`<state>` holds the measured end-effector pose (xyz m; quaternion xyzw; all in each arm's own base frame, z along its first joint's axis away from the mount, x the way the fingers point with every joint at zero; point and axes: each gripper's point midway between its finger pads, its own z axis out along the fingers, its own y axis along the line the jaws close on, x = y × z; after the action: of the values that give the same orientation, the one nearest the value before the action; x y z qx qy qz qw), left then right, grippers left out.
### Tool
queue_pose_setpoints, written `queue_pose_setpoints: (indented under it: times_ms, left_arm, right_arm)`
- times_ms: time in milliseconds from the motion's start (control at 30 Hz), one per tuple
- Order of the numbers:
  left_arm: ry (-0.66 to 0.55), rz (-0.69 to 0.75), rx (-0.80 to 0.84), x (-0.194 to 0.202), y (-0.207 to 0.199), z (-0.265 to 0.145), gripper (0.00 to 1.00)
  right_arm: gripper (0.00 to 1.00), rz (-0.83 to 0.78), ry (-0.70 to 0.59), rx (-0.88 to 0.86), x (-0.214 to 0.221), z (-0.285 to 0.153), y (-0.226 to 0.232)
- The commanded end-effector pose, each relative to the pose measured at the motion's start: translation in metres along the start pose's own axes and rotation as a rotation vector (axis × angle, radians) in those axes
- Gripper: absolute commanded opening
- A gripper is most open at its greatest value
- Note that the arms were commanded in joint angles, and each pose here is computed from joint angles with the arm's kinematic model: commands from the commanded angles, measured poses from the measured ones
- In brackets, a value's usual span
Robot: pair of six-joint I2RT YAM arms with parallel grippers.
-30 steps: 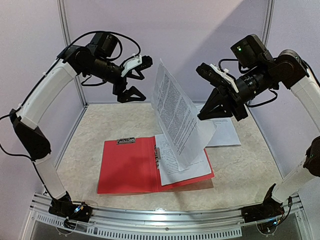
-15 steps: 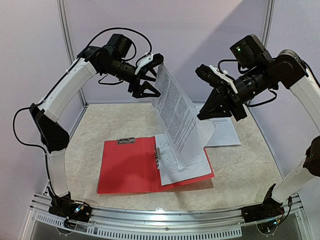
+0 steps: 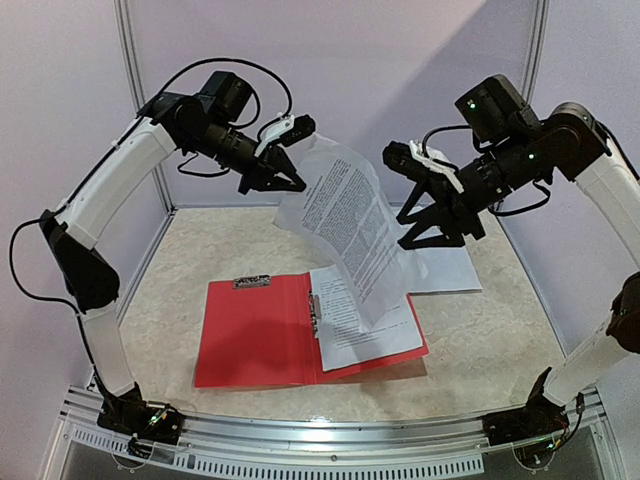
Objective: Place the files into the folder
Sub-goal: Pass from the right arm to the left, then pass from the left arm to the right
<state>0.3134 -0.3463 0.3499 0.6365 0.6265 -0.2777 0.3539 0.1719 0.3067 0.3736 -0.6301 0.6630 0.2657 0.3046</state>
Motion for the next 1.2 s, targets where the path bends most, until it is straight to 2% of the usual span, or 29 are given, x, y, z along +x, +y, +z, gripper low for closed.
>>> queue_pose_setpoints:
  times_ms: [0,100,133,333,467,667,967,1167]
  left_arm:
    - [0.123,-0.087,-0.196,0.016,0.009,-0.019,0.0]
    - [0.245,-0.09,-0.288,0.025,-0.001,-0.022,0.0]
    - [0.287,-0.077,-0.316,0.027,-0.005,-0.022,0.0]
    - [0.407,-0.08,-0.312,0.04,-0.03,-0.016,0.0]
    - [0.422,-0.082,-0.303,0.043,-0.034,-0.016,0.0]
    - [0.407,-0.049,-0.28,0.038,-0.042,-0.017,0.0]
    - [0.402,-0.056,-0.265,0.036,-0.048,-0.019,0.0]
    - [0.402,-0.056,-0.272,0.036,-0.046,-0.02,0.0]
  right_arm:
    - [0.7,0.123,0.114,0.196,0.027,0.008,-0.034]
    - [0.97,0.158,0.086,0.208,0.02,0.02,-0.045]
    - [0.98,0.17,0.068,0.213,0.015,0.024,-0.048]
    - [0.99,0.193,-0.058,0.24,-0.005,0.042,-0.065]
    - [0.99,0.193,-0.126,0.245,-0.005,0.05,-0.065]
    - [0.98,0.175,-0.095,0.307,0.009,0.061,-0.078]
    - [0.86,0.196,-0.086,0.261,0.013,0.099,-0.089]
    - [0.82,0.221,-0.116,0.261,0.017,0.105,-0.089]
